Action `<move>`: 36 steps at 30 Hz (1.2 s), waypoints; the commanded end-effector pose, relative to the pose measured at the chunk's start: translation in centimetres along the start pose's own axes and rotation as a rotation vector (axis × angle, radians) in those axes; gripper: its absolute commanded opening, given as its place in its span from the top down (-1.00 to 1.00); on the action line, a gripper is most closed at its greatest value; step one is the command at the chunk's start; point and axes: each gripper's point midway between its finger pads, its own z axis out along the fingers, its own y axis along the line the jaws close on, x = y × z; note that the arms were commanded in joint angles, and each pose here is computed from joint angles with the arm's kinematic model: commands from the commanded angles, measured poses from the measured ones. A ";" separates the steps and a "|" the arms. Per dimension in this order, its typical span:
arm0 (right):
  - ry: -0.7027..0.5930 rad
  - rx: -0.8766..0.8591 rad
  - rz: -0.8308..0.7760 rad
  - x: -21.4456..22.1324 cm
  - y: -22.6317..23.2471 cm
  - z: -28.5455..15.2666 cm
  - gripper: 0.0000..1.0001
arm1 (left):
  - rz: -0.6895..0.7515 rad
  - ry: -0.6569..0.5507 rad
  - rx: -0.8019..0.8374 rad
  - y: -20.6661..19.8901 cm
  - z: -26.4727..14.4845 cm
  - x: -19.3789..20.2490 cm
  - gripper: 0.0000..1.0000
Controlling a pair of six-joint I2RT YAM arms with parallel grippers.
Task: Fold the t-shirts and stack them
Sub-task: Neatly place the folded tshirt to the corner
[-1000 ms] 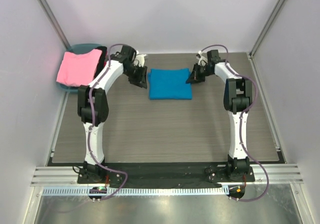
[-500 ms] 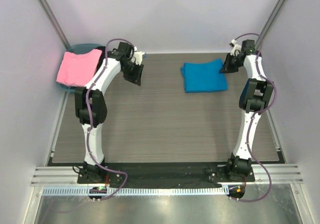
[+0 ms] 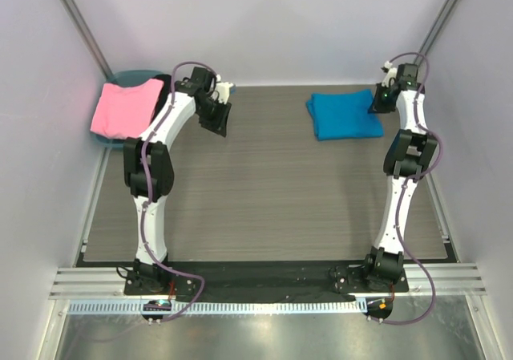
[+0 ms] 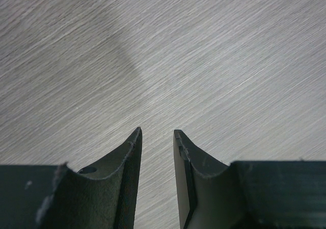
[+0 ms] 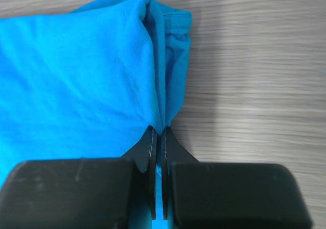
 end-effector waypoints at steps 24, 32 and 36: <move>-0.293 0.298 0.058 -6.9 -11.3 -1.7 0.98 | 0.106 0.005 -0.027 -2.4 -0.1 -0.4 0.38; -0.307 0.326 0.073 -7.2 -11.8 -1.8 0.98 | 0.134 0.014 -0.033 -3.1 0.3 -0.4 0.39; -0.313 0.333 0.076 -7.3 -11.9 -2.0 0.98 | 0.138 0.015 -0.030 -3.4 0.5 -0.4 0.39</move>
